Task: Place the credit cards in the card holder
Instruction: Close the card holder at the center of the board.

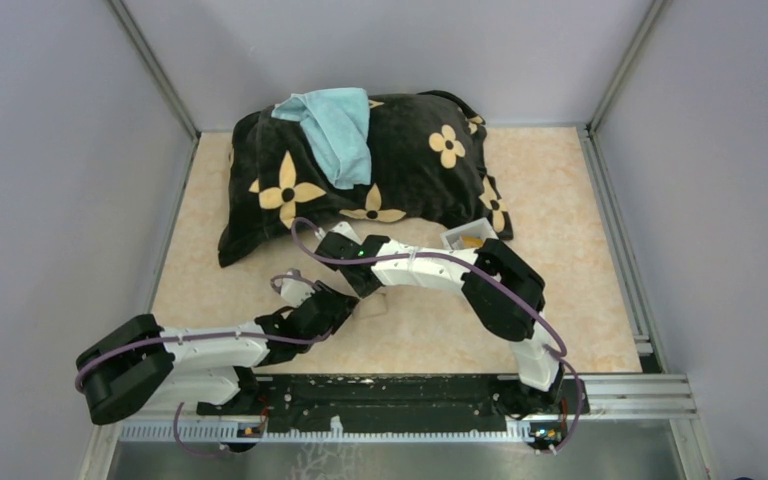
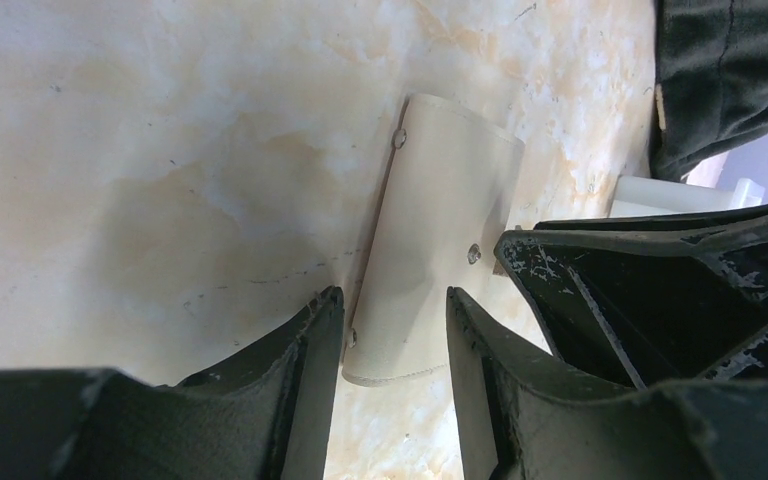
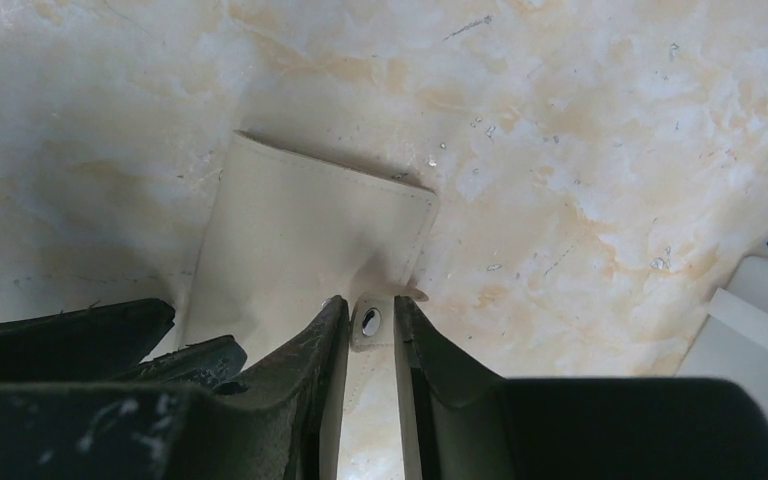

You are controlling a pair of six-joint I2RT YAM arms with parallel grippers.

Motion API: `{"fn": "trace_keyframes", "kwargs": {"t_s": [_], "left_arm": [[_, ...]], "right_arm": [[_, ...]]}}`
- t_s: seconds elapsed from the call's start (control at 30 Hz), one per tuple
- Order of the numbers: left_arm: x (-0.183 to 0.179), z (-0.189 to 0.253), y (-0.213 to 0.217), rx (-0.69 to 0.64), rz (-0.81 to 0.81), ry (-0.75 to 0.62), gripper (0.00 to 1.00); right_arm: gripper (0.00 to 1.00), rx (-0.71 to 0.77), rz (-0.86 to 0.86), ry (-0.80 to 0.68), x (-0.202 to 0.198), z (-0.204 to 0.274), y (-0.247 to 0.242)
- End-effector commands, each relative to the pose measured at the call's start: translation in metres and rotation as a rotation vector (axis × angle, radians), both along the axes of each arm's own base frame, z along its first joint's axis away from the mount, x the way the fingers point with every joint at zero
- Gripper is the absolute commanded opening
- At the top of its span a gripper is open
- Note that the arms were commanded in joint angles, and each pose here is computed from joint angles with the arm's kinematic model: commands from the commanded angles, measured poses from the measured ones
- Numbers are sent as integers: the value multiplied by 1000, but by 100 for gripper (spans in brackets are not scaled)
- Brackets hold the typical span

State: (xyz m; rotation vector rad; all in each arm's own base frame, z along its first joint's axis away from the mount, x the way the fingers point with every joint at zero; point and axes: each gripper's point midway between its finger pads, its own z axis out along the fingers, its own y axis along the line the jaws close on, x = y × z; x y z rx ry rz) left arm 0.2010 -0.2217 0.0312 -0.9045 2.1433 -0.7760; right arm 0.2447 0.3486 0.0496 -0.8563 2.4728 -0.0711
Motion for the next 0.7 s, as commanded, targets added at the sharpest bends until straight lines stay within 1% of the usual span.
{"fn": "trace_keyframes", "kwargs": {"t_s": [0.0, 0.3, 0.47, 0.67], "left_arm": [[-16, -27, 16, 72, -28, 69, 51], [-18, -30, 17, 72, -33, 71, 51], [-20, -35, 18, 63, -32, 80, 50], [-22, -39, 20, 46, -27, 88, 47]], "right_arm": [[22, 66, -33, -43, 7, 30, 4], [6, 67, -38, -27, 5, 26, 6], [2, 82, -36, -17, 1, 25, 10], [1, 68, -37, -9, 0, 18, 10]]}}
